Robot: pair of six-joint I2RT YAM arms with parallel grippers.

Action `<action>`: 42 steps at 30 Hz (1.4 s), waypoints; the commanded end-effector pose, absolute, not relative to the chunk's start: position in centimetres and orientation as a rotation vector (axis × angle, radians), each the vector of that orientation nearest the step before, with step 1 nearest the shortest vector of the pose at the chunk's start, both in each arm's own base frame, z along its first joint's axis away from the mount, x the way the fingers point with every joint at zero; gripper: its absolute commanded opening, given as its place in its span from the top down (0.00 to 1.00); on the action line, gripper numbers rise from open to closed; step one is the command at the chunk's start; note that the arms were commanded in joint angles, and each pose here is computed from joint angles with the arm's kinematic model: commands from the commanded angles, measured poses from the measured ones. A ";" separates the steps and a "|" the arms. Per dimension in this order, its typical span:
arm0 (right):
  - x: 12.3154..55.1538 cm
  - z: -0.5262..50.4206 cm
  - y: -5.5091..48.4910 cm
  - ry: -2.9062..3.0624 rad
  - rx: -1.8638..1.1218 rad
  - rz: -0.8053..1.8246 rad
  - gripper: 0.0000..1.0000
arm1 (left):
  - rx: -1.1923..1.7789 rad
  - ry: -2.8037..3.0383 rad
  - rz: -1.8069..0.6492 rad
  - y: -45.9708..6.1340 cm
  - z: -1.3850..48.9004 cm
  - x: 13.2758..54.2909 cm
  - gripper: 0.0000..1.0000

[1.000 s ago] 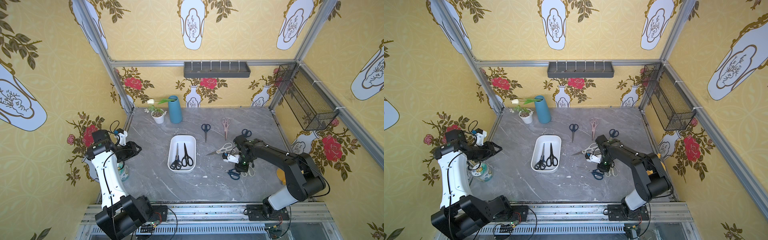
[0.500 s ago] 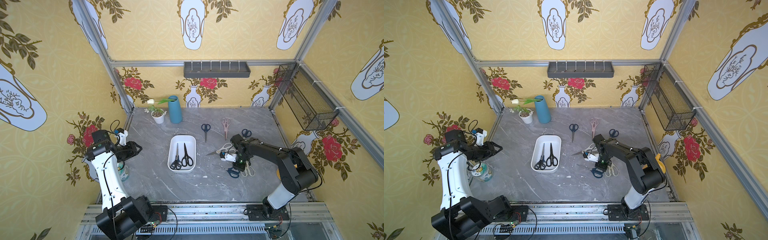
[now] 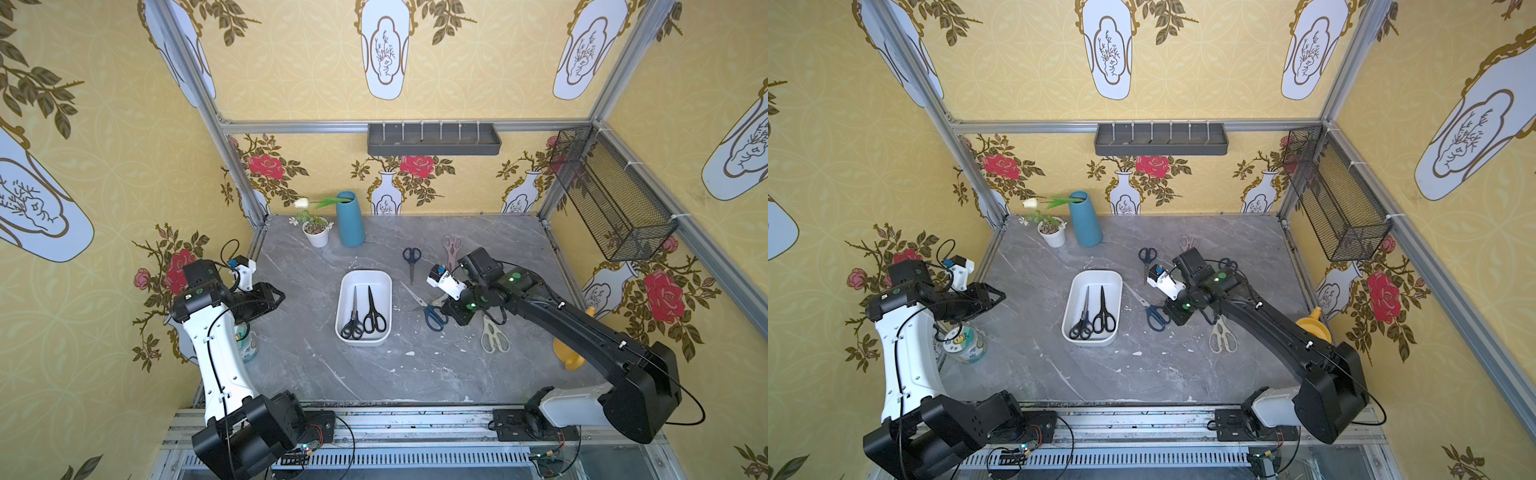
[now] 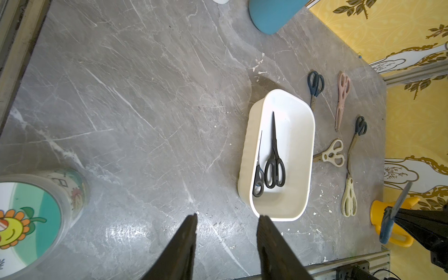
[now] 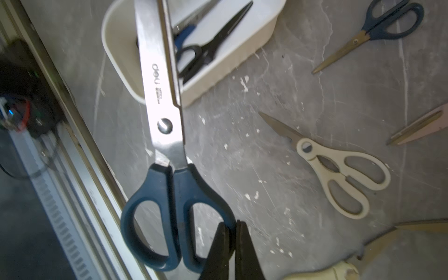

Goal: Put the scissors into the storage box
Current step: Pick up the scissors from the center of the board, then place the scissors in the storage box.

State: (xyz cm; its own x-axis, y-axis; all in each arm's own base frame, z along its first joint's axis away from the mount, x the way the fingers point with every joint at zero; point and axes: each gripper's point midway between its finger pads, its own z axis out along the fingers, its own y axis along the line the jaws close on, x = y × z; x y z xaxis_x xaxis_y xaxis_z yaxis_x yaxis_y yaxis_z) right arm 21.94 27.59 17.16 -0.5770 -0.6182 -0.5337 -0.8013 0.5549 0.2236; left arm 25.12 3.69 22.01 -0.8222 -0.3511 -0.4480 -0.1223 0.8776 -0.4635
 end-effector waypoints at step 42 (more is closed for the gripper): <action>24.2 9.4 47.8 2.846 -0.435 0.565 0.51 | 0.106 2.463 -0.635 -1.3 19.8 25.8 0.53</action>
